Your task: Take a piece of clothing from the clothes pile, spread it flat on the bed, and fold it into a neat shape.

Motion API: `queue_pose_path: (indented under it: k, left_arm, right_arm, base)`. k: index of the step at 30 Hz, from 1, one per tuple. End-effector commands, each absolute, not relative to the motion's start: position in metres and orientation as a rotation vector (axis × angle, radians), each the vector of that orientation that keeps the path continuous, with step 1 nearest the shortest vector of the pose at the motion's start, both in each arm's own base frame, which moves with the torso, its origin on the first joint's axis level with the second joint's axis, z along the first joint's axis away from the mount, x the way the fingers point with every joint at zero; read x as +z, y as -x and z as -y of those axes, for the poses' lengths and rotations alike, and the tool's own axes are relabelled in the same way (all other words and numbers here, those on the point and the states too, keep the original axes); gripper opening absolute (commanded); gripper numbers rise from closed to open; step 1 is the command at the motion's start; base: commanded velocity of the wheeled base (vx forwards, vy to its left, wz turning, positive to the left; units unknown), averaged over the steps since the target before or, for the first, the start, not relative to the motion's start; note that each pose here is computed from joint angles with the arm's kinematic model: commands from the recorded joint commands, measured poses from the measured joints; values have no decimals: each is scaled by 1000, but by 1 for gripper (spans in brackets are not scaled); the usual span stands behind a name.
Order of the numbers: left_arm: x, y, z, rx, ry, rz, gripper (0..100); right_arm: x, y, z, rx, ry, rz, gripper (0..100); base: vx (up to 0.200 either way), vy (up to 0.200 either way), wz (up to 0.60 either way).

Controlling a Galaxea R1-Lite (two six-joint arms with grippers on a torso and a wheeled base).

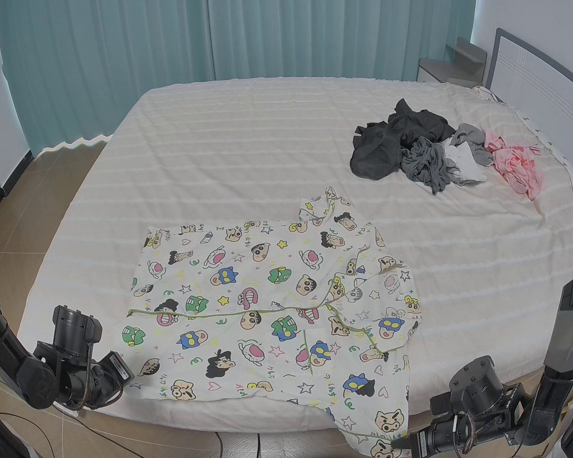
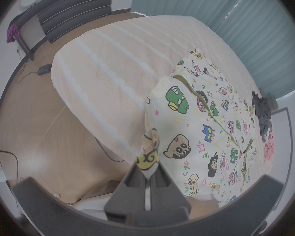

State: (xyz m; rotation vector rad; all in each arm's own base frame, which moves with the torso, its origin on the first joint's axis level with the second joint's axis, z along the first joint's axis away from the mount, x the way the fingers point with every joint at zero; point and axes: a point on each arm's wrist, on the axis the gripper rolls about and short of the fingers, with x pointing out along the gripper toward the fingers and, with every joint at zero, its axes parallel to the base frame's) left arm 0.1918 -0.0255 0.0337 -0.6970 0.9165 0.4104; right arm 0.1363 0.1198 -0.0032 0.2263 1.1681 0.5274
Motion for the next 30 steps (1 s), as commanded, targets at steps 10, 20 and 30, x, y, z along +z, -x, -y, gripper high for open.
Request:
queue_pose_path:
  k: [10,20,30]
  left_arm:
    - [47,-211,28,359,707,-837,0]
    - [69,-252,32,318,742,-708,0]
    - [63,-294,35,341,737,-666,0]
  right_arm:
    - [17,-159,-116,550,-340,-915,0]
    - [27,-222,-115,465,-417,-663,0]
    - [41,-274,-128,477,-450,-491,0]
  base:
    - [0,0,0]
    - [0,0,0]
    - [0,0,0]
